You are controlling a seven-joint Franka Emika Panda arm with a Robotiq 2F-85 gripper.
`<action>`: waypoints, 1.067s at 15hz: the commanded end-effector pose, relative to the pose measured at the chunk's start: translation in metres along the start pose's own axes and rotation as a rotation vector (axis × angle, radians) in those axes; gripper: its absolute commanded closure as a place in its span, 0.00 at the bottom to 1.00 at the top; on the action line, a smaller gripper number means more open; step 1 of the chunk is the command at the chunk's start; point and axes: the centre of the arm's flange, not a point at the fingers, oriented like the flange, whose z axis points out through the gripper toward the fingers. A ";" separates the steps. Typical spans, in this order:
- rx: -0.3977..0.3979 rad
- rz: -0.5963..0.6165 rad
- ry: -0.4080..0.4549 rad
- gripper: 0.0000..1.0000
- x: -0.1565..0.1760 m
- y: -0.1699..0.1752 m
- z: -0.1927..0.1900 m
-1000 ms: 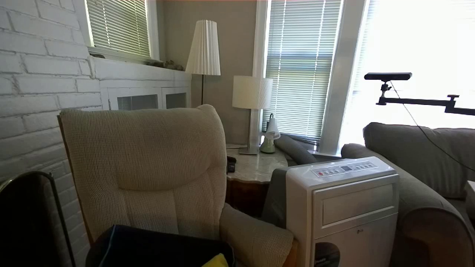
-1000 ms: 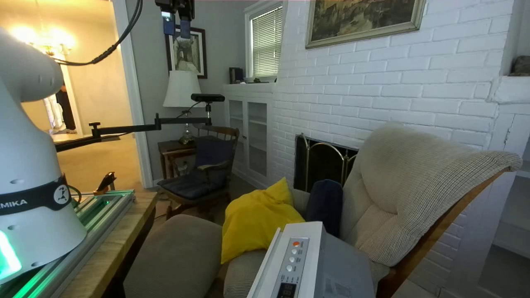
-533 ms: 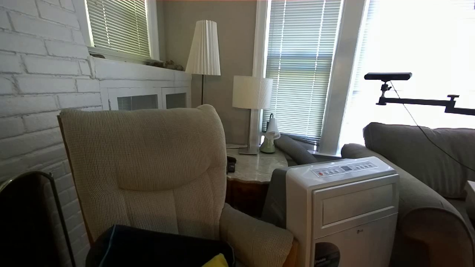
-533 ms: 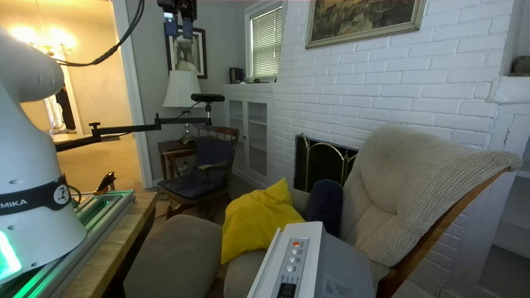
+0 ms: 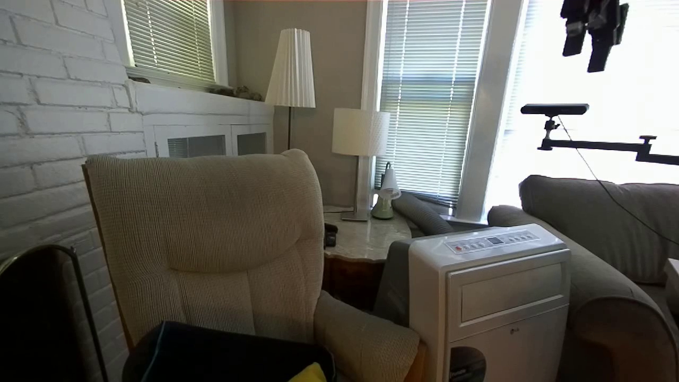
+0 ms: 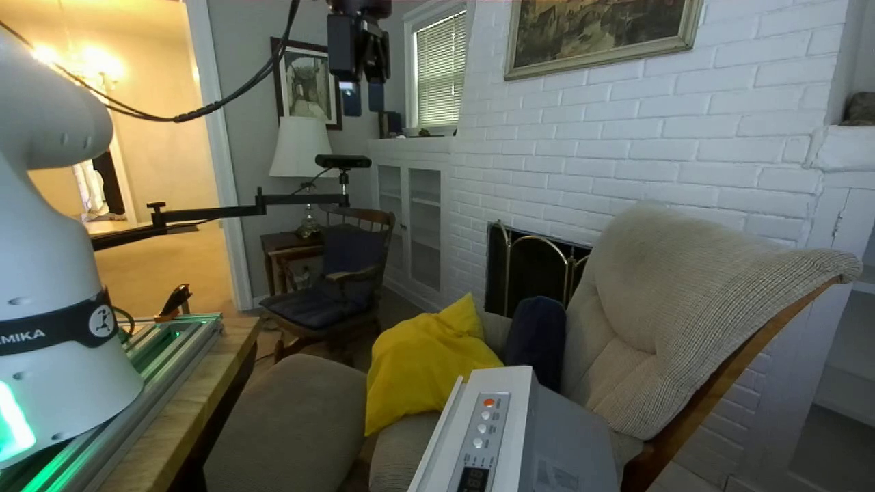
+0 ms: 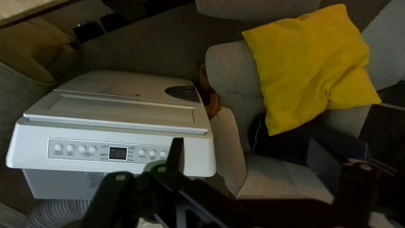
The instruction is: Turn on the air conditioner, then press some random buttons
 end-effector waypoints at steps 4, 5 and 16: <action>-0.072 0.009 0.052 0.00 0.048 0.001 0.070; -0.081 0.007 0.056 0.00 0.053 0.003 0.079; -0.113 0.022 0.152 0.00 0.093 0.028 0.172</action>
